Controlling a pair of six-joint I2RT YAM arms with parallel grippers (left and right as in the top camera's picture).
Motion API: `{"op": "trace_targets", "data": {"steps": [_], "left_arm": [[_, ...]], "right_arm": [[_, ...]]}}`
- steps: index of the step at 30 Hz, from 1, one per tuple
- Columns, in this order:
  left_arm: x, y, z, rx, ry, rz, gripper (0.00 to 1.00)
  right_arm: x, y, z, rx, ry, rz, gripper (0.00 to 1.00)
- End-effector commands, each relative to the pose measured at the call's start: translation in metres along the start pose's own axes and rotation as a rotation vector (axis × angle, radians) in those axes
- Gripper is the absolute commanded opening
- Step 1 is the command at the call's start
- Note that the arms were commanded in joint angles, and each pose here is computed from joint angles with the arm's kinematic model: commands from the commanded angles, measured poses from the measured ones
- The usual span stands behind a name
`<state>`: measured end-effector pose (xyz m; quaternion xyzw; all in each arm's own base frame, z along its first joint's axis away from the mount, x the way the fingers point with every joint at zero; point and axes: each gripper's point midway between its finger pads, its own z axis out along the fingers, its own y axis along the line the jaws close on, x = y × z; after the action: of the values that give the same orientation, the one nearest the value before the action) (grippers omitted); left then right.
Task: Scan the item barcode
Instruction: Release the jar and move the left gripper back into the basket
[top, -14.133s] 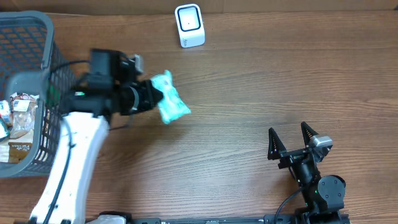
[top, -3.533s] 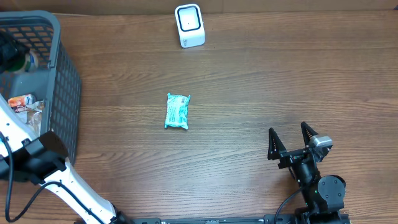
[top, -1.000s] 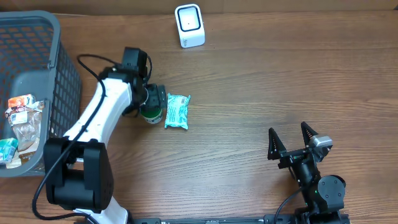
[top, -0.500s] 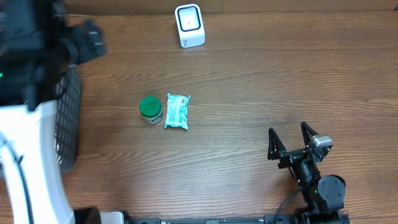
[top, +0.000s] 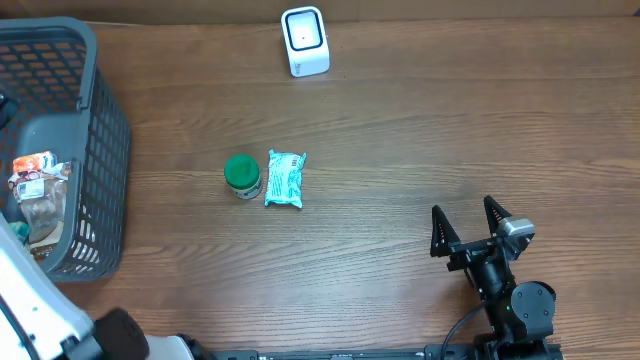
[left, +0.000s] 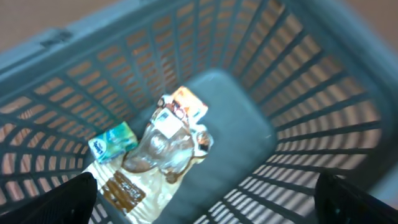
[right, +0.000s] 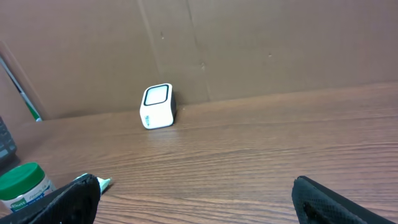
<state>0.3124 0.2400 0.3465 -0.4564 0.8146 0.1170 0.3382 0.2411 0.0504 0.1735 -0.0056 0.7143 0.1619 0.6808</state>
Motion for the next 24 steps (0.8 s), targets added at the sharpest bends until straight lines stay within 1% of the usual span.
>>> {"op": "trace_targets", "data": {"steps": [1, 5, 8, 9, 11, 12, 14, 17, 18, 20, 23, 24], "left_arm": [[0.018, -0.002, 0.047, -0.032, 0.120, 0.112, 0.93], [0.031, -0.003, 0.078, -0.058, 0.196, 0.144, 0.93], [0.042, -0.002, 0.100, -0.078, 0.258, 0.178, 0.88], [0.049, 0.004, 0.113, -0.118, 0.290, 0.187, 0.87], [0.057, 0.013, 0.125, -0.174, 0.318, 0.199, 0.88], [0.062, 0.016, 0.132, -0.192, 0.330, 0.205, 0.91], [0.075, 0.021, 0.146, -0.216, 0.352, 0.207, 0.93], [0.092, 0.025, 0.163, -0.225, 0.375, 0.214, 0.93], [0.105, 0.028, 0.175, -0.227, 0.389, 0.226, 0.93], [0.114, 0.030, 0.183, -0.227, 0.400, 0.246, 0.94], [0.127, 0.032, 0.197, -0.215, 0.406, 0.302, 0.99], [0.130, 0.032, 0.201, -0.210, 0.404, 0.321, 1.00]], "right_arm": [[0.003, -0.003, 0.000, 0.011, 0.001, -0.004, 1.00], [0.003, -0.003, 0.000, 0.011, 0.001, -0.004, 1.00], [0.003, -0.003, 0.000, 0.011, 0.001, -0.004, 1.00], [0.003, -0.003, 0.000, 0.011, 0.001, -0.004, 1.00], [0.003, -0.003, 0.000, 0.011, 0.001, -0.004, 1.00], [0.003, -0.003, 0.000, 0.011, 0.001, -0.004, 1.00], [0.003, -0.003, 0.000, 0.011, 0.001, -0.004, 1.00], [0.003, -0.003, 0.000, 0.011, 0.001, -0.004, 1.00], [0.003, -0.003, 0.000, 0.011, 0.001, -0.004, 1.00], [0.003, -0.003, 0.000, 0.011, 0.001, -0.004, 1.00], [0.003, -0.003, 0.000, 0.011, 0.001, -0.004, 1.00], [0.003, -0.003, 0.000, 0.012, 0.001, -0.004, 1.00]]}}
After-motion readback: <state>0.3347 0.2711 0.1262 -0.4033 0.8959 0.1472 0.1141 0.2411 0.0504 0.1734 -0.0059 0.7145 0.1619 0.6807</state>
